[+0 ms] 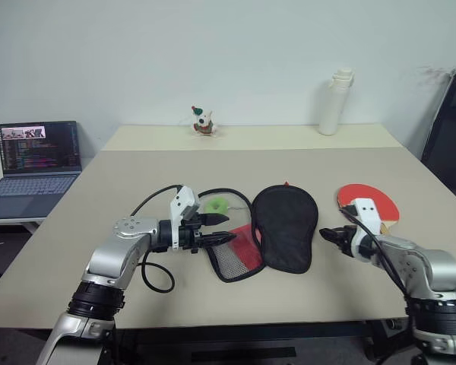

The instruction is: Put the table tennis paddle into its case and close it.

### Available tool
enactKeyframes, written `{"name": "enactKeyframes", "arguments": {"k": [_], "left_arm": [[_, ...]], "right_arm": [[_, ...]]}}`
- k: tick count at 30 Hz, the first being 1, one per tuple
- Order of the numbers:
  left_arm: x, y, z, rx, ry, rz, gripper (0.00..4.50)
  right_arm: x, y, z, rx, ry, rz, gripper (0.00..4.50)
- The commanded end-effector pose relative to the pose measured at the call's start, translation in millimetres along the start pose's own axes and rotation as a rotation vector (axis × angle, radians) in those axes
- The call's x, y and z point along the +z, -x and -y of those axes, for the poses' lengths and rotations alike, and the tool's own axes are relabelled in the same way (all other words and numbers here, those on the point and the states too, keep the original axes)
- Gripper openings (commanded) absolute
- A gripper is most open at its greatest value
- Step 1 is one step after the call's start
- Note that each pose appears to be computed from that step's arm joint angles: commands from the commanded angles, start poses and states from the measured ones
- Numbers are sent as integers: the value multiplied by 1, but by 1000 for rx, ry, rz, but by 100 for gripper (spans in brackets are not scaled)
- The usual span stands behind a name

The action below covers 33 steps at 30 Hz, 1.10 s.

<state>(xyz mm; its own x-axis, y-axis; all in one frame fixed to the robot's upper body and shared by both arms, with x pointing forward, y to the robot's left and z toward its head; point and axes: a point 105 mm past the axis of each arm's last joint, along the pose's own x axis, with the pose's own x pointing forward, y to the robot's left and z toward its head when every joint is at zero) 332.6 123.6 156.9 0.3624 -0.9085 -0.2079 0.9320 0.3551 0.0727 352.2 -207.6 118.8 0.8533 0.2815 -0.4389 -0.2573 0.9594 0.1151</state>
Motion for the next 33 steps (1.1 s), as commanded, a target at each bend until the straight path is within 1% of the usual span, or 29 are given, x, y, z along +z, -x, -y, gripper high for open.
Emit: {"name": "enactKeyframes", "arguments": {"k": [1, 4, 5, 11, 15, 18, 24, 33], "left_arm": [[11, 0, 3, -4, -46, 29, 291], [10, -1, 4, -6, -45, 31, 291], [11, -1, 4, -8, -45, 32, 291], [14, -6, 4, -38, -59, 35, 291], [25, -9, 2, -74, -83, 46, 291], [39, -13, -1, -101, -108, 64, 291], [57, -23, 2, -152, -172, 89, 291], [59, -25, 5, -167, -182, 93, 291]], "right_arm": [[35, 21, 6, 10, 116, 132, 338], [49, 33, 25, -48, 121, 180, 435], [50, 36, 34, -78, 115, 182, 447], [37, 34, 87, -288, 41, 134, 447], [23, 25, 106, -349, -22, 91, 447], [15, 17, 110, -352, -51, 66, 447], [-4, 4, 110, -319, -70, -1, 447], [-11, -3, 108, -310, -35, -21, 447]]}}
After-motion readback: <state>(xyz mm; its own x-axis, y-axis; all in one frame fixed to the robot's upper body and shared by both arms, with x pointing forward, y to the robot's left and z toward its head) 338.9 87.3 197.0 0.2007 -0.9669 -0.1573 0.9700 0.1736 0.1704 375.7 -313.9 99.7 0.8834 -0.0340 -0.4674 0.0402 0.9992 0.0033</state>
